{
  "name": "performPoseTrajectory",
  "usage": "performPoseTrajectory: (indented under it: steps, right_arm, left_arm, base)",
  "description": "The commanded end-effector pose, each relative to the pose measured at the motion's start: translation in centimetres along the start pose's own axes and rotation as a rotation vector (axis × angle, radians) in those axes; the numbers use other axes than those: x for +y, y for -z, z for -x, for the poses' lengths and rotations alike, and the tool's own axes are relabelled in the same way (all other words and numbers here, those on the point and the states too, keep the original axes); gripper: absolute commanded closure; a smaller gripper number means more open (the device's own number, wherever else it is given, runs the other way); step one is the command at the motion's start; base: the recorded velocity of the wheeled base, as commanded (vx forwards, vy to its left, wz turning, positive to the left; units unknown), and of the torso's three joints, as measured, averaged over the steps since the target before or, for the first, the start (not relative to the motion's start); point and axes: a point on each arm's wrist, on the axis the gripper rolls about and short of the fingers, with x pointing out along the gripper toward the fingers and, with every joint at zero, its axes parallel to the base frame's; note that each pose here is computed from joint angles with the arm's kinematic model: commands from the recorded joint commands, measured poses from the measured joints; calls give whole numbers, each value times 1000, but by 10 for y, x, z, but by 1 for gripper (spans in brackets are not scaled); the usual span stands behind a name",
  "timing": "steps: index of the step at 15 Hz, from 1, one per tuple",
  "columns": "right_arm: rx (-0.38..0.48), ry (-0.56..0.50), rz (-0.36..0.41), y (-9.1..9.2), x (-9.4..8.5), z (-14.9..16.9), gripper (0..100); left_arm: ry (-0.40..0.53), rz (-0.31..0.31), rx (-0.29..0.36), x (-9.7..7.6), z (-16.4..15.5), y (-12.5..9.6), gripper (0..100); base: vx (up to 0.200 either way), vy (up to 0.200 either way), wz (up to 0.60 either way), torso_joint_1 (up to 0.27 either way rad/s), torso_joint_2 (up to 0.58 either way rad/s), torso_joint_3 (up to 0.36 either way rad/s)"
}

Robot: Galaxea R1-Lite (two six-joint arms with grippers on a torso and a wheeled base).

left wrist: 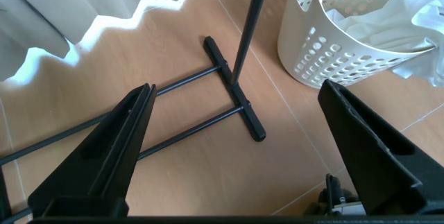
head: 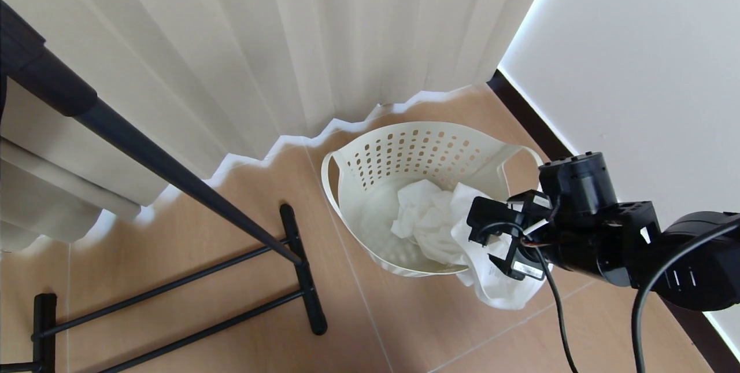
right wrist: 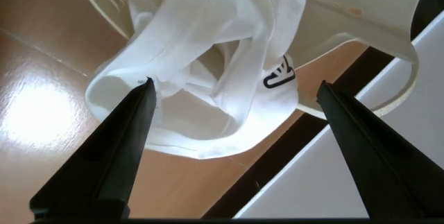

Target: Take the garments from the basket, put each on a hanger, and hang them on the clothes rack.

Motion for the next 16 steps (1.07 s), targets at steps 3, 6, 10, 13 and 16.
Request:
performPoseTrajectory:
  steps: [3,6,10,13,16]
  right_arm:
    - [29,25,-6,-10,-2,-29,0]
    - [43,51,-19,-14,-9,-41,0]
    - [74,92,-63,-17,-18,-58,0]
    - [83,91,-80,-15,-18,-63,0]
    - [90,98,-89,-13,-22,-67,0]
  left_arm:
    - [-1,0,1,0,0,0,0]
    - [-1,0,1,0,0,0,0]
    - [-1,0,1,0,0,0,0]
    - [-1,0,1,0,0,0,0]
    - [-1,0,1,0,0,0,0]
  base:
    - [0,0,0,0,0,0]
    - [0,0,0,0,0,0]
    - [0,0,0,0,0,0]
    - [0,0,0,0,0,0]
    - [0,0,0,0,0,0]
